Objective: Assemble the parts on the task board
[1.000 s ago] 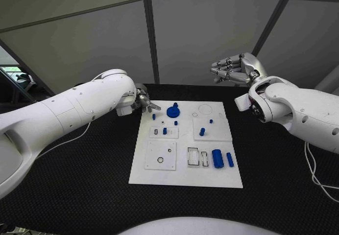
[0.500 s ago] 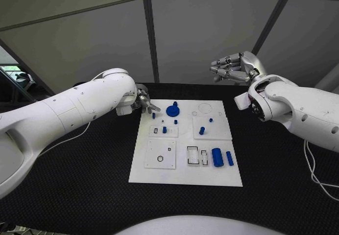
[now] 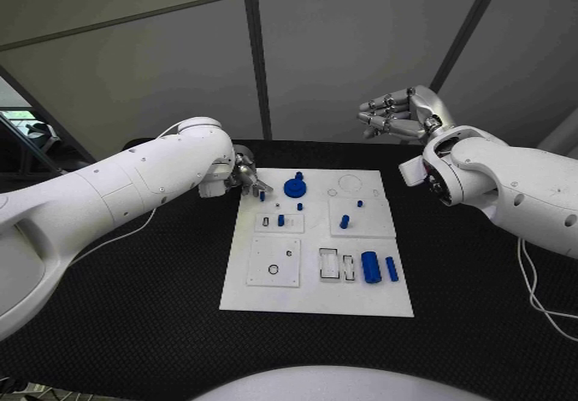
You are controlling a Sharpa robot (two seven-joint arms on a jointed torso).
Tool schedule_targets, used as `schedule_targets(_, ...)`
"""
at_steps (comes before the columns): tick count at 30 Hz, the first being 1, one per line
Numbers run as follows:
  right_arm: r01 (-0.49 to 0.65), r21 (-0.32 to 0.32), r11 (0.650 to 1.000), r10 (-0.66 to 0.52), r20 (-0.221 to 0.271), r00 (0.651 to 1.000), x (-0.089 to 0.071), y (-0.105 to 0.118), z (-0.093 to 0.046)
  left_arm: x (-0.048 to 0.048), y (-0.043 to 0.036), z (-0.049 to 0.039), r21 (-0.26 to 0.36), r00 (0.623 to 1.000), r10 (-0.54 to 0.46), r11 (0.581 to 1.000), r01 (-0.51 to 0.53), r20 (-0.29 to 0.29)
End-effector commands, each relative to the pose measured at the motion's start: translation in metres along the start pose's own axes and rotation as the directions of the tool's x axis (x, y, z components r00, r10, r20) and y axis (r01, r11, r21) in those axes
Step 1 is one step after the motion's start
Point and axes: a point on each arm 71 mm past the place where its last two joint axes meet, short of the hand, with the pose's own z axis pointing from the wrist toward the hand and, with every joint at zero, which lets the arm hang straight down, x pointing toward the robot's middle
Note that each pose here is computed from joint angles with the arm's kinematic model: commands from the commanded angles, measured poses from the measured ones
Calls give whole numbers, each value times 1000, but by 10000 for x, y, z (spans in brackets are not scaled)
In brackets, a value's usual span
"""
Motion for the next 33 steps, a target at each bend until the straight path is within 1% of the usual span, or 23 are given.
schedule_targets(1,1,-10,1000,-1,-6,1000,6,19,6,-2,5,-3,-2,1000,12,1000,-12,-6)
schedule_targets(10,0,-11,1000,0,-8,1000,10,23,6,1,-1,3,-1,1000,9,1000,-9,-1)
schedule_targets(19,-1,-12,1000,1,-10,1000,16,27,4,3,-28,16,6,1000,2,1000,-2,9)
schedule_targets(26,-1,-12,1000,1,-12,1000,17,29,3,16,-48,29,6,1000,7,1000,-7,-3)
schedule_targets(33,-2,-11,1000,2,-13,1000,18,29,2,19,-43,41,-1,1000,9,1000,-9,-9)
